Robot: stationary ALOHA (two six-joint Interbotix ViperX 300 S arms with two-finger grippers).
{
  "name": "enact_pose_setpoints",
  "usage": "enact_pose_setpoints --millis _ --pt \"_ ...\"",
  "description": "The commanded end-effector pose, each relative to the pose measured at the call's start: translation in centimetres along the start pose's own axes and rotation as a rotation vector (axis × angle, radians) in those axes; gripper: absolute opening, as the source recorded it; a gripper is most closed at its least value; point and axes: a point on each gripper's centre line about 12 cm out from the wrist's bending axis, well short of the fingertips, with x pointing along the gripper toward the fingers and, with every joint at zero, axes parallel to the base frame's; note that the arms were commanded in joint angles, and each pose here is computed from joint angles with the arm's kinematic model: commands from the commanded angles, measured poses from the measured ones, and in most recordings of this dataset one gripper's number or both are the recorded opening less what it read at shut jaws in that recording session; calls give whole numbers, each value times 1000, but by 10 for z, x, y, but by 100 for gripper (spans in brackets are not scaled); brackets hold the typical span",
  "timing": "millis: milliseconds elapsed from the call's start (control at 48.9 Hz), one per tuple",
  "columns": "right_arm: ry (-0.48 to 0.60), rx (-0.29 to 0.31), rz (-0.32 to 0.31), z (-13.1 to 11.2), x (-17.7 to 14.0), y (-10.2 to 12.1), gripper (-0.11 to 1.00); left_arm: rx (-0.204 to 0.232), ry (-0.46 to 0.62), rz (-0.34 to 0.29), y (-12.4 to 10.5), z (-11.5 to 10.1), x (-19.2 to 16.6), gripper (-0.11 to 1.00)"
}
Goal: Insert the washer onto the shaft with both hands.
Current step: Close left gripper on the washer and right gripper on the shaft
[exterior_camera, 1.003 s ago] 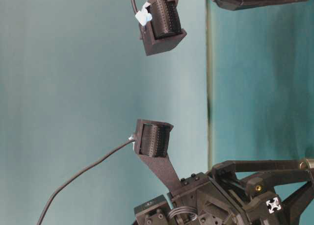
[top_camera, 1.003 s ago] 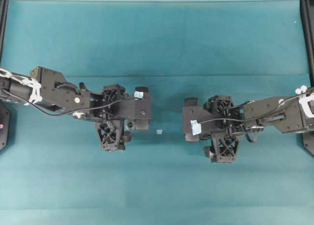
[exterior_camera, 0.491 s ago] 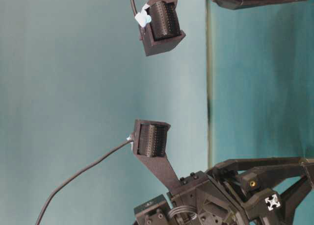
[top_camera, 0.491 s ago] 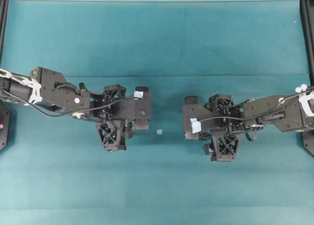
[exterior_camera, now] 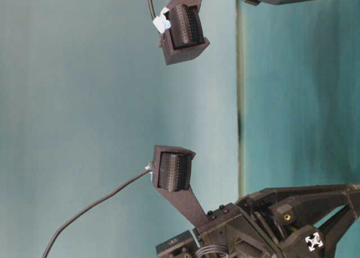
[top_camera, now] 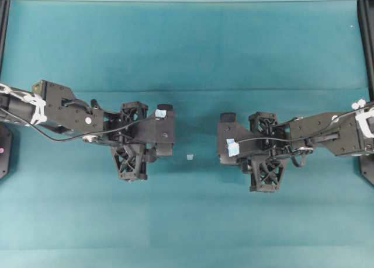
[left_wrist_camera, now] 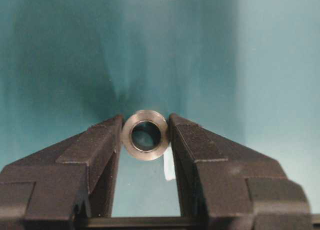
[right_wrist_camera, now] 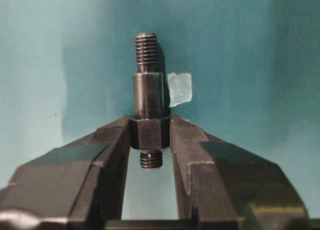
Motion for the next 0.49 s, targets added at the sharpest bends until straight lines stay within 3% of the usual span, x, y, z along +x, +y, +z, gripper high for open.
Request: enact_pose_setpoints --millis 0,471 --pt "4 -6 -7 0 0 -4 1 3 -23 2 1 7 -4 37" --pt "6 -6 -7 0 0 -4 1 26 -35 3 1 9 -5 37"
